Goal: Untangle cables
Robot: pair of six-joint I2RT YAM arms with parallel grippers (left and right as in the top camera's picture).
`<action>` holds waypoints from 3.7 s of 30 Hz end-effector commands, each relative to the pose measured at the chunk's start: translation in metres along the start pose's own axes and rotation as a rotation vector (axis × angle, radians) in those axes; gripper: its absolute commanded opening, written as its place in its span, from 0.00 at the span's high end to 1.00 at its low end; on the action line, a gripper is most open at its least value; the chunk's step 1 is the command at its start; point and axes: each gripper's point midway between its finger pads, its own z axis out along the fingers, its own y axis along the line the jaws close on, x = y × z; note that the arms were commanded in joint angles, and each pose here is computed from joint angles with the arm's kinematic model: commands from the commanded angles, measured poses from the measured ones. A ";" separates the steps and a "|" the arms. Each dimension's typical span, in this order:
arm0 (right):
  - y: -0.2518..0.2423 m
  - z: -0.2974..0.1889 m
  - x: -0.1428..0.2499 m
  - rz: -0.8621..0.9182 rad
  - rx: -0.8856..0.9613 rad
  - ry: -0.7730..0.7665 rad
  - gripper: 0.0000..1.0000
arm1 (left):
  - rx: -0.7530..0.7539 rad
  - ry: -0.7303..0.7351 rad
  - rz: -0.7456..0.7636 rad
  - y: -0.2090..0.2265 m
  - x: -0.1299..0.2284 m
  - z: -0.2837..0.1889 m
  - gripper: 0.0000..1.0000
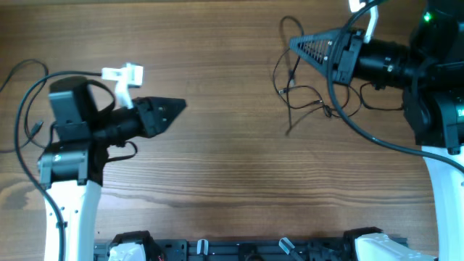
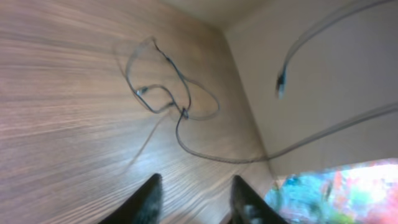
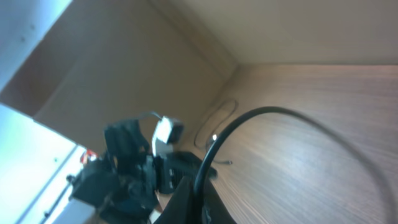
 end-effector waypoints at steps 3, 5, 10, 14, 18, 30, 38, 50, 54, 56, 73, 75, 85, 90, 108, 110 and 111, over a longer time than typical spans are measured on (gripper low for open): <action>0.026 -0.009 -0.020 0.106 -0.032 -0.089 0.96 | 0.234 0.093 0.310 -0.054 0.020 0.018 0.38; 0.027 -0.009 -0.022 0.112 -0.038 -0.096 0.96 | 0.320 0.113 0.397 -0.074 0.028 0.022 0.35; 0.033 -0.009 -0.023 0.108 -0.066 -0.088 0.96 | 0.450 0.135 0.564 -0.111 0.042 0.039 0.31; 0.036 -0.009 -0.019 0.107 -0.089 -0.067 0.96 | 0.489 0.140 0.599 -0.125 0.043 0.074 0.30; 0.039 -0.009 -0.017 0.092 -0.105 -0.055 0.96 | 0.541 0.155 0.592 -0.135 0.048 0.110 0.28; 0.043 -0.010 -0.014 0.061 -0.127 -0.037 0.96 | 0.673 0.136 0.524 -0.152 0.048 0.162 0.44; 0.044 -0.010 -0.014 0.061 -0.130 -0.035 0.96 | 0.647 0.104 0.523 -0.151 0.043 0.166 0.96; -0.074 -0.029 -0.022 0.224 0.382 -0.183 0.49 | 0.166 0.123 0.179 -0.061 0.020 0.137 0.96; -0.119 -0.024 0.007 0.269 0.522 -0.064 0.14 | -0.089 0.005 0.274 -0.042 0.009 0.074 0.96; -0.135 -0.019 0.020 0.296 0.549 -0.002 0.07 | -0.106 -0.063 0.287 -0.051 0.002 0.045 0.96; -0.175 0.052 0.129 0.321 0.512 0.494 0.36 | -0.128 -0.488 0.333 -0.105 -0.057 -0.057 0.96; -0.179 0.056 0.144 0.323 0.515 0.540 0.36 | -0.146 -0.532 0.317 -0.103 -0.066 -0.064 0.96; -0.160 0.083 0.180 0.141 0.424 0.682 0.39 | 0.001 -0.731 0.317 -0.157 -0.102 -0.108 0.96; -0.154 0.093 0.181 0.131 0.425 0.672 0.39 | 0.045 -0.770 0.317 -0.170 -0.107 -0.116 0.96; -0.124 0.127 0.202 -0.082 0.255 0.730 0.33 | 0.188 -1.000 0.417 -0.222 -0.128 -0.164 0.96; -0.127 0.129 0.205 -0.089 0.230 0.737 0.32 | 0.172 -0.982 0.401 -0.217 -0.127 -0.160 0.96; -0.126 0.130 0.206 -0.110 0.194 0.740 0.32 | 0.166 -0.974 0.394 -0.215 -0.127 -0.158 0.96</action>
